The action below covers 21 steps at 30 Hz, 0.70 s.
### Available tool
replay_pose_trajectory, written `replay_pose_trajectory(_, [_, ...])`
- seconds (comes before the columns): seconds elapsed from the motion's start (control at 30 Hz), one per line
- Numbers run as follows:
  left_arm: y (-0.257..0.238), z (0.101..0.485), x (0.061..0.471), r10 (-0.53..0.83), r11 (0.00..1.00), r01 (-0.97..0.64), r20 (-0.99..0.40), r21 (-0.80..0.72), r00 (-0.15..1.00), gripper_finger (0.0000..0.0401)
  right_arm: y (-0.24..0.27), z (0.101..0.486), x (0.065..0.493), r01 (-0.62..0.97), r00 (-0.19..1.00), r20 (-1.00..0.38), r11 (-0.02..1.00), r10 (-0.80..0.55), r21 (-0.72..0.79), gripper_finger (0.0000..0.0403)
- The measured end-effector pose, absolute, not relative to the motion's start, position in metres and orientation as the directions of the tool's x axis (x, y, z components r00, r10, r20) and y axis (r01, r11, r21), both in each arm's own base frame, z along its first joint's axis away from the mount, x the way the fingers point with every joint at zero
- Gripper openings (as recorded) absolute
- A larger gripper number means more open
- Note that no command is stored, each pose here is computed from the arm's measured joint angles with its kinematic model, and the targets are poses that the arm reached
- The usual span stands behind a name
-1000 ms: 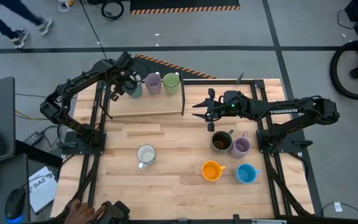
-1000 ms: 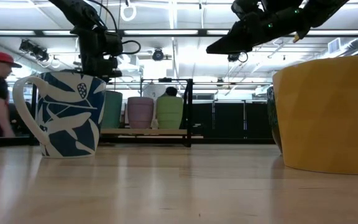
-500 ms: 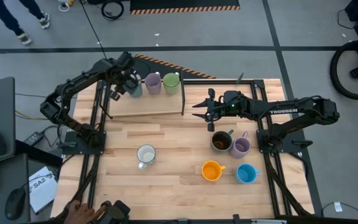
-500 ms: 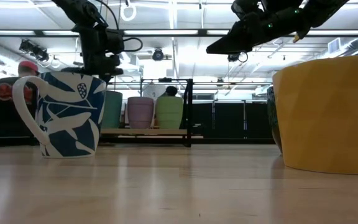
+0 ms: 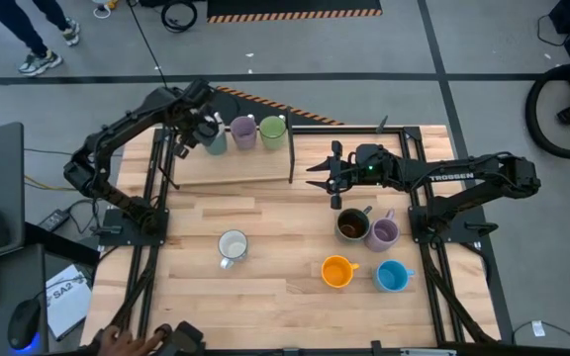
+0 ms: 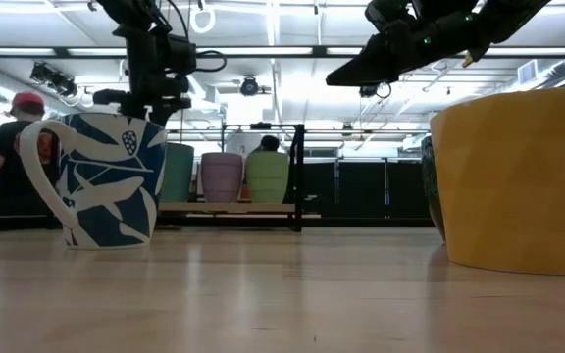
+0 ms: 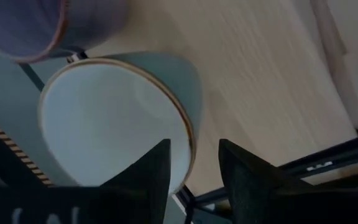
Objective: Place coffee mugs
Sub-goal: Put the light blue mug on the shelf
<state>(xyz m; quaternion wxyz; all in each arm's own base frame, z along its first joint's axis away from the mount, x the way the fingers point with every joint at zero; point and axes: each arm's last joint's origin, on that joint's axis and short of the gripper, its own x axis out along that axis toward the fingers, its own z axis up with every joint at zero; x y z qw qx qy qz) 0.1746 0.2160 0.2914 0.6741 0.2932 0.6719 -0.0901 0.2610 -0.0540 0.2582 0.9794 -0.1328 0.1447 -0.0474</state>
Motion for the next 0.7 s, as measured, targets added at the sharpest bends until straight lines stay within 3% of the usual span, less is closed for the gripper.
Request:
replay_pose_trajectory(0.33, [0.216, 0.322, 0.174, 0.325, 0.859, 0.397, -0.944, 0.323, 0.064, 0.0142, -0.054, 0.258, 0.261, 0.054, 0.953, -0.273, 0.960, -0.131, -0.274, 0.0158])
replay_pose_trajectory(0.7, [0.218, 0.320, 0.174, 0.345, 0.870, 0.363, -0.938, 0.332, 0.033, 0.0141, -0.054, 0.258, 0.261, 0.052, 0.953, -0.275, 0.961, -0.130, -0.273, 0.0158])
